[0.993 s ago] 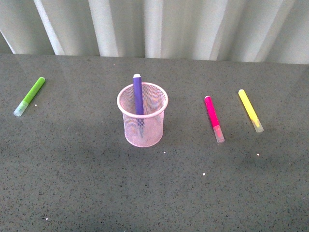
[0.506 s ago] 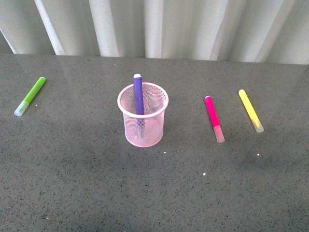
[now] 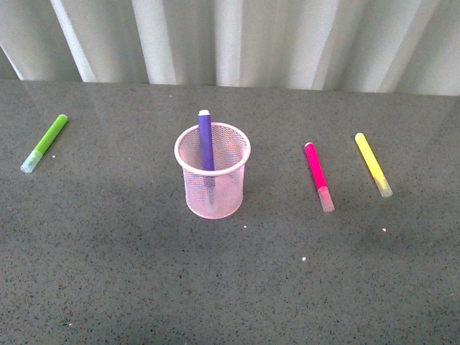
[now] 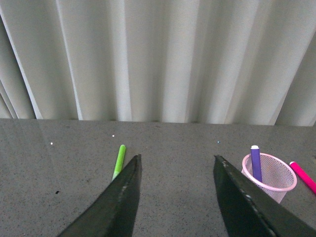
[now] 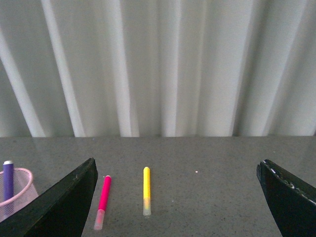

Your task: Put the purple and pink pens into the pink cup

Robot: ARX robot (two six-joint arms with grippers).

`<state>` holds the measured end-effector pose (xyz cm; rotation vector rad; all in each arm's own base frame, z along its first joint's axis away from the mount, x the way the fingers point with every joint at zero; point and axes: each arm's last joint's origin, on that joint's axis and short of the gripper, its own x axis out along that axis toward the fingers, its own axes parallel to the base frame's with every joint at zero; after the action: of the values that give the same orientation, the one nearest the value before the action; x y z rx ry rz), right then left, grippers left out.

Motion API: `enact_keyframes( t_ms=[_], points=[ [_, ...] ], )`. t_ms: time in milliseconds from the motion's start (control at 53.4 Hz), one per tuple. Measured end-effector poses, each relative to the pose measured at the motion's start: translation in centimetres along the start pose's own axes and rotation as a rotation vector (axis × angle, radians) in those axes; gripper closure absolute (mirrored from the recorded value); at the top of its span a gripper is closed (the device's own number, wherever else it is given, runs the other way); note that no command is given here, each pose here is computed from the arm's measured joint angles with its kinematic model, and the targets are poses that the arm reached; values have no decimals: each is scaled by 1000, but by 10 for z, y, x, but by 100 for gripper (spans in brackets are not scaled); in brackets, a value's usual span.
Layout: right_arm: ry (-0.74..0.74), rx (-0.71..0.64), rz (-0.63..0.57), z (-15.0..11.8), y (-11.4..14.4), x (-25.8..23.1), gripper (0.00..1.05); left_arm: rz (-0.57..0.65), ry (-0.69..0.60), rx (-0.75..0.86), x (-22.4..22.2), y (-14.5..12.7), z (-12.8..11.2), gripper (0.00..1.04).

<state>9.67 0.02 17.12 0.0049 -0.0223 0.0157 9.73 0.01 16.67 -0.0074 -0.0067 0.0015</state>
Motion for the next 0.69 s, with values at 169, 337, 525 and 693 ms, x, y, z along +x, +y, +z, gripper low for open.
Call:
enact_keyframes(
  t_ms=[169,337,525,693],
  points=[
    [-106,24,197,19,-6,14,7,-2,0,0,0,0,0,32],
    [-238,41,125,67,-18,61,7,0,0,1,0,0,0,5],
    [-141,112,-38,94,-33,156,7,-1,0,2,0,0,0,7],
    [202,147,-99,59,-27,251,7,0,0,2,0,0,0,7]
  ],
)
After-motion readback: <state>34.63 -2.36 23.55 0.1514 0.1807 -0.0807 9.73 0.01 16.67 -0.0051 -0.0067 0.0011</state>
